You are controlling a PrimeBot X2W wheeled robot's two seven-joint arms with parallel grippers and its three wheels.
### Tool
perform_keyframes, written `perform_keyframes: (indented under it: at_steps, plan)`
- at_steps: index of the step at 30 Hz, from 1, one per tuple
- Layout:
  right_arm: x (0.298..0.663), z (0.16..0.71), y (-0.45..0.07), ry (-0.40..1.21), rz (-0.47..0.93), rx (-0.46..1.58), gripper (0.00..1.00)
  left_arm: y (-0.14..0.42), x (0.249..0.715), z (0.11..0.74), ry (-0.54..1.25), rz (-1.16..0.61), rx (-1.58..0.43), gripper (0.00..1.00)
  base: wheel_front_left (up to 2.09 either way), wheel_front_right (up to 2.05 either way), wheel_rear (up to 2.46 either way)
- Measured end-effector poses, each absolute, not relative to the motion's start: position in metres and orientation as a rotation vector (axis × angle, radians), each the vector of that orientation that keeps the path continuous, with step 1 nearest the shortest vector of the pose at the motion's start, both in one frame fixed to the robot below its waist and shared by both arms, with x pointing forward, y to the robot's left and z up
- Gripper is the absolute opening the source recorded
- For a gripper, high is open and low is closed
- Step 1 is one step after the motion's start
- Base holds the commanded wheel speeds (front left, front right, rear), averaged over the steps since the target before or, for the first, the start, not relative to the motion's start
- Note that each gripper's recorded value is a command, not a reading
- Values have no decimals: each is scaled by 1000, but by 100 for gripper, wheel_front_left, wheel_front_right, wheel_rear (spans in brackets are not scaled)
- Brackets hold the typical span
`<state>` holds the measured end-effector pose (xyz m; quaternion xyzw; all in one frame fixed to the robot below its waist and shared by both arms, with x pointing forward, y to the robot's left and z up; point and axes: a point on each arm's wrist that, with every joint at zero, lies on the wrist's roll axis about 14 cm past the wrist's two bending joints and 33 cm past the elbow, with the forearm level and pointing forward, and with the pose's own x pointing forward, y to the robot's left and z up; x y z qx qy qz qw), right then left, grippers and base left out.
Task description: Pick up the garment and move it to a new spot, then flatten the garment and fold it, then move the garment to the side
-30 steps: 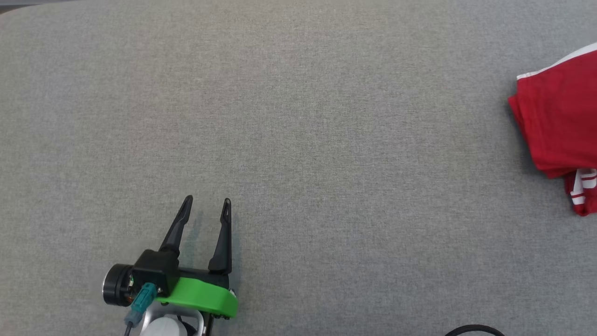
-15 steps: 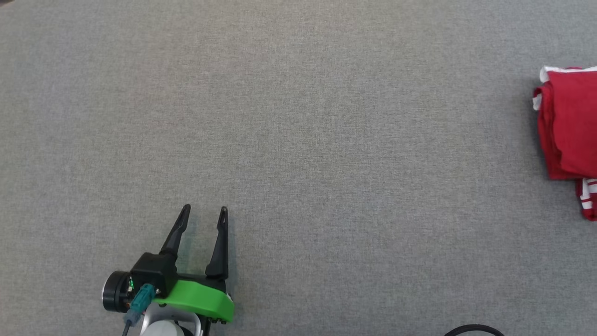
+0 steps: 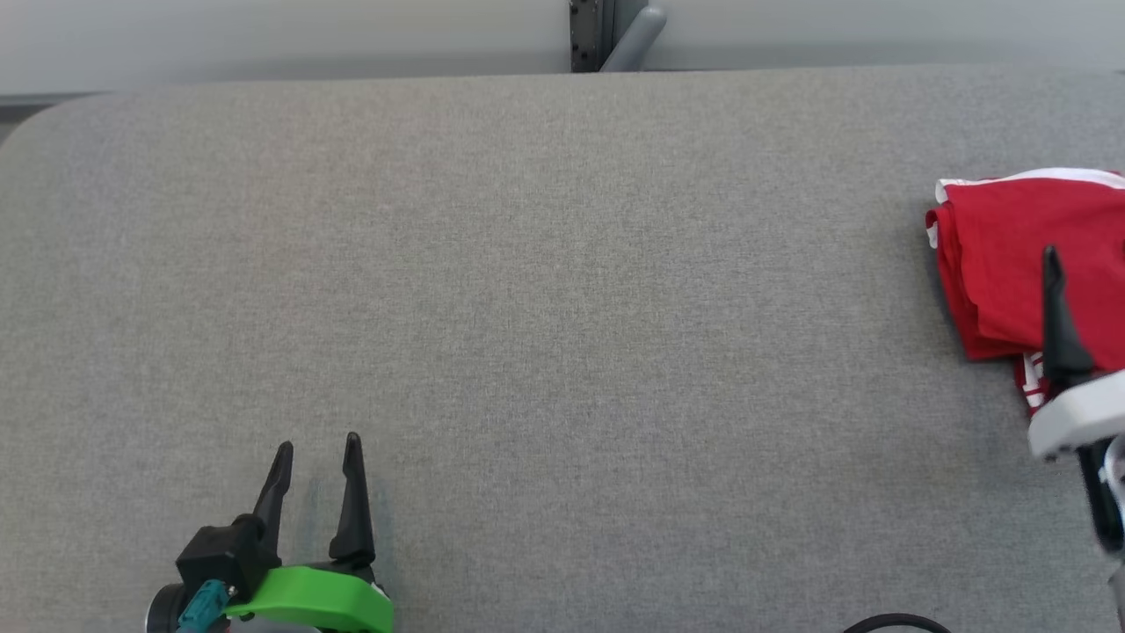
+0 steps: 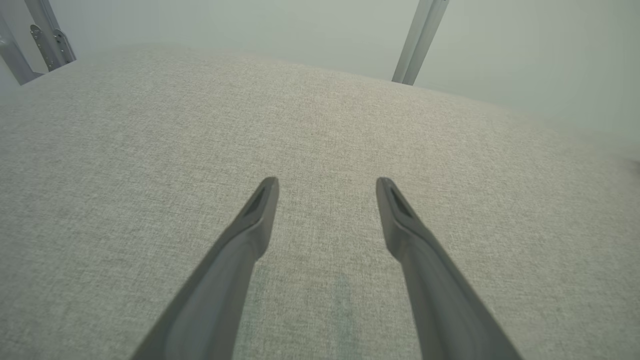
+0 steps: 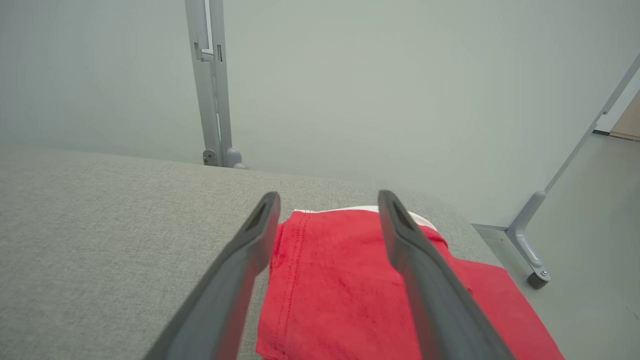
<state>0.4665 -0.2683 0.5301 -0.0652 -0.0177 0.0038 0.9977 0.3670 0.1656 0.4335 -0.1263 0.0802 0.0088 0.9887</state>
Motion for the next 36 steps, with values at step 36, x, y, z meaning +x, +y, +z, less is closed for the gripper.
perform_keyframes:
  at_steps: [36]
  plan:
    - [339,507,-209,-67,-7,-60,100,161,335,485,-4,-69,-229,100,0,0,0]
